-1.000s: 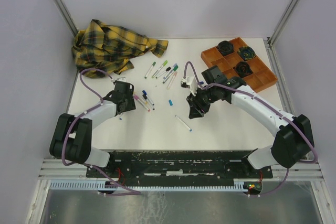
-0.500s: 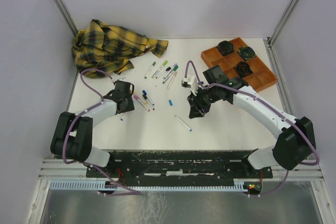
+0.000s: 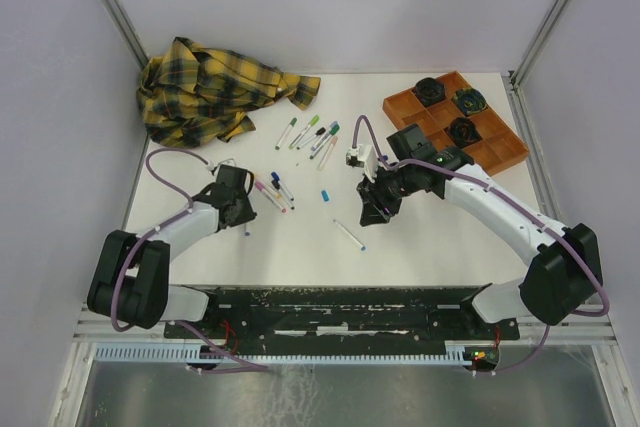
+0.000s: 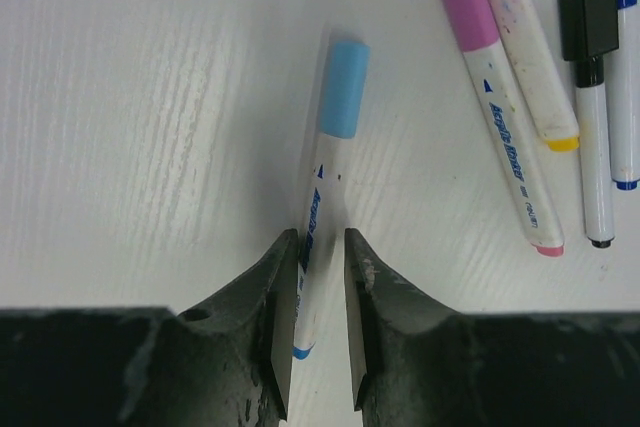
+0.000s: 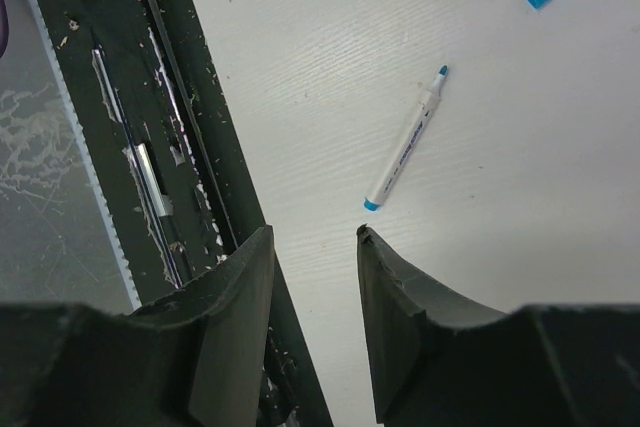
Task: Open the pen caps
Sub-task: Pick up the pen from the center of the board.
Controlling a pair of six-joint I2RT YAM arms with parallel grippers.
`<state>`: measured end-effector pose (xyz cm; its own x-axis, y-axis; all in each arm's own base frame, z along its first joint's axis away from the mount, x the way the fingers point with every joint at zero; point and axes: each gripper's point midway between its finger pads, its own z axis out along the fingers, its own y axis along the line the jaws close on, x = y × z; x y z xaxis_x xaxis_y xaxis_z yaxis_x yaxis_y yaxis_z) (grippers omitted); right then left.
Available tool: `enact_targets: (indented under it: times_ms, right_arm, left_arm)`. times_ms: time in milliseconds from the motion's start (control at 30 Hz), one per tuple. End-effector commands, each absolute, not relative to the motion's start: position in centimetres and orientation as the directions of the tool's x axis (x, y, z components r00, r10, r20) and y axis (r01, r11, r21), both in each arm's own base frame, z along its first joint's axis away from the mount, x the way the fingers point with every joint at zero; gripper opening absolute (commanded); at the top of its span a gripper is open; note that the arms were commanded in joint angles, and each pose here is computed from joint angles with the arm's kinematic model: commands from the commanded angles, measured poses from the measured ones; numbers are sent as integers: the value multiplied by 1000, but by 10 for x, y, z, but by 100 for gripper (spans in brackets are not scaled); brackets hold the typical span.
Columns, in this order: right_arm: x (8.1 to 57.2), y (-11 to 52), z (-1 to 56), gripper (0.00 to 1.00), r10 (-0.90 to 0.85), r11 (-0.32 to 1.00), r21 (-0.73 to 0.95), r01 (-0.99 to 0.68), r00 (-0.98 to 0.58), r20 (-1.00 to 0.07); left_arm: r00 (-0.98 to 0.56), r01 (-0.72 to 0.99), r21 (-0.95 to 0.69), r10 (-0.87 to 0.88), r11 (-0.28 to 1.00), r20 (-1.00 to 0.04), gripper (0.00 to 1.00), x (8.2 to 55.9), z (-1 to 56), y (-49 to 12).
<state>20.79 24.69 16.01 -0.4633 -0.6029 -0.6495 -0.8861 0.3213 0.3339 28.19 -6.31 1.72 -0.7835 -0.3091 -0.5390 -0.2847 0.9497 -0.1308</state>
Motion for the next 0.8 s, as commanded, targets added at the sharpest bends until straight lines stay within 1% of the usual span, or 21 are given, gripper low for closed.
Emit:
enact_targets:
  times_ms: [0, 333, 600, 767]
  right_arm:
    - [210, 251, 179, 47, -577, 288, 306, -908, -419, -701]
    - [210, 250, 178, 47, -578, 290, 309, -906, -423, -698]
    - [210, 251, 177, 47, -577, 285, 321, -903, -429, -695]
    - [209, 252, 177, 47, -576, 283, 326, -902, -431, -695]
  left_arm:
    - [-776, -317, -158, -352, 935, -524, 32, 272, 17, -71]
    - [-802, -334, -40, -306, 942, -513, 32, 270, 5, -64]
    - [-834, -331, 49, -267, 943, -482, 32, 262, -5, -59]
    - [-847, -320, 63, -255, 945, -465, 31, 259, -9, -61]
